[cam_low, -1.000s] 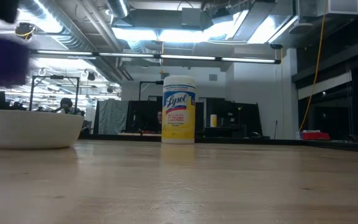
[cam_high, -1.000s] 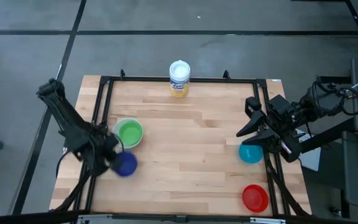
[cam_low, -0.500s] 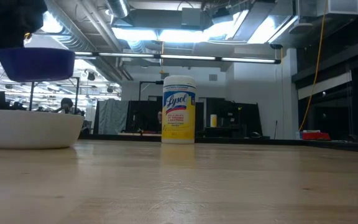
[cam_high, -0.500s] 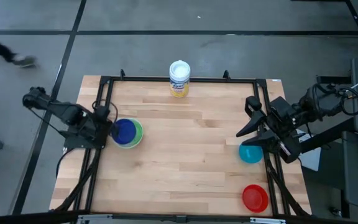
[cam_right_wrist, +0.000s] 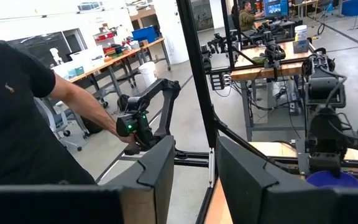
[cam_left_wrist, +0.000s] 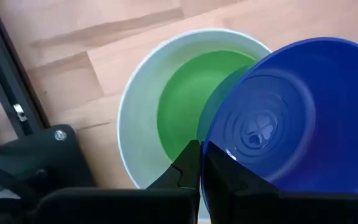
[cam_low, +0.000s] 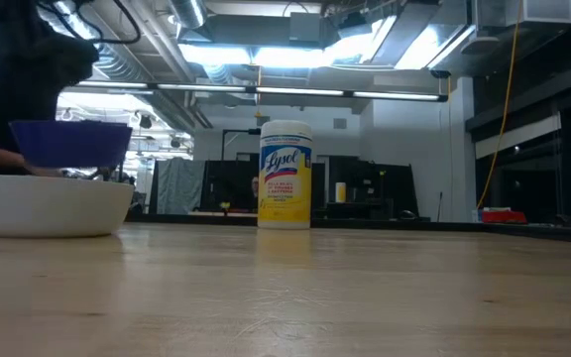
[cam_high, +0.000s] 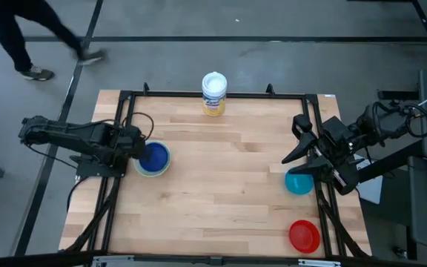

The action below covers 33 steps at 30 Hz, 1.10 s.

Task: Nest bowls inside each other
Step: Stack the blue bowl on top of the blue bowl

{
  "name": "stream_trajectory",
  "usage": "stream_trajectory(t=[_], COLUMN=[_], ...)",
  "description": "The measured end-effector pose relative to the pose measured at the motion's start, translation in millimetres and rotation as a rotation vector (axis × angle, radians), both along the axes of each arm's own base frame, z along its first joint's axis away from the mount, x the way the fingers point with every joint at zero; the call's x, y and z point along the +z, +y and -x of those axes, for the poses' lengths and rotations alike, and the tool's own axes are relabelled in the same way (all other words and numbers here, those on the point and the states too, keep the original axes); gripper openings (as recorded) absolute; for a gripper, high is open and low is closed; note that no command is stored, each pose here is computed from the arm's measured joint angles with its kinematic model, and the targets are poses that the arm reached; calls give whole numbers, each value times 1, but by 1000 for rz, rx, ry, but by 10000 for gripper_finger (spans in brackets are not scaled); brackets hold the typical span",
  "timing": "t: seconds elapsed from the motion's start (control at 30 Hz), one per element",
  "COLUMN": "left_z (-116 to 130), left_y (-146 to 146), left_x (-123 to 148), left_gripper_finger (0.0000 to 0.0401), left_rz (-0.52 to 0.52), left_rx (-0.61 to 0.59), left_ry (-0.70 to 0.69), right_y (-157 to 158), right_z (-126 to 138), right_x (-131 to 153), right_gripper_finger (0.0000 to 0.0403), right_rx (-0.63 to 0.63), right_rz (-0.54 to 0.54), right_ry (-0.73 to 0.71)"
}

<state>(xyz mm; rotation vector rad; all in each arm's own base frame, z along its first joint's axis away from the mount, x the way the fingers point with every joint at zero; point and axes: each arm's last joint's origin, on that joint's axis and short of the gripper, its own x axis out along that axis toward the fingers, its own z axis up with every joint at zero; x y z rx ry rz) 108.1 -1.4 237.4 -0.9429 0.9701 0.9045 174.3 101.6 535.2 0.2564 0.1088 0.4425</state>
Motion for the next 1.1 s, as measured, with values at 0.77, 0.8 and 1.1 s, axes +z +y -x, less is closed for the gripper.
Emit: stream_trajectory(t=[0.77, 0.8, 1.1], left_z=[-17, -17, -21], left_y=[30, 30, 36], left_x=[-33, -35, -9], left_gripper_finger=[9, 14, 96], left_rz=[116, 117, -42], left_rx=[-49, -46, -61], left_ry=[120, 125, 49], right_y=[0, 0, 0], right_z=[0, 0, 0], right_x=[0, 0, 1], right_gripper_finger=[123, 123, 123], right_rx=[23, 23, 22], right_rz=[18, 18, -5], right_ry=[-11, -11, -4])
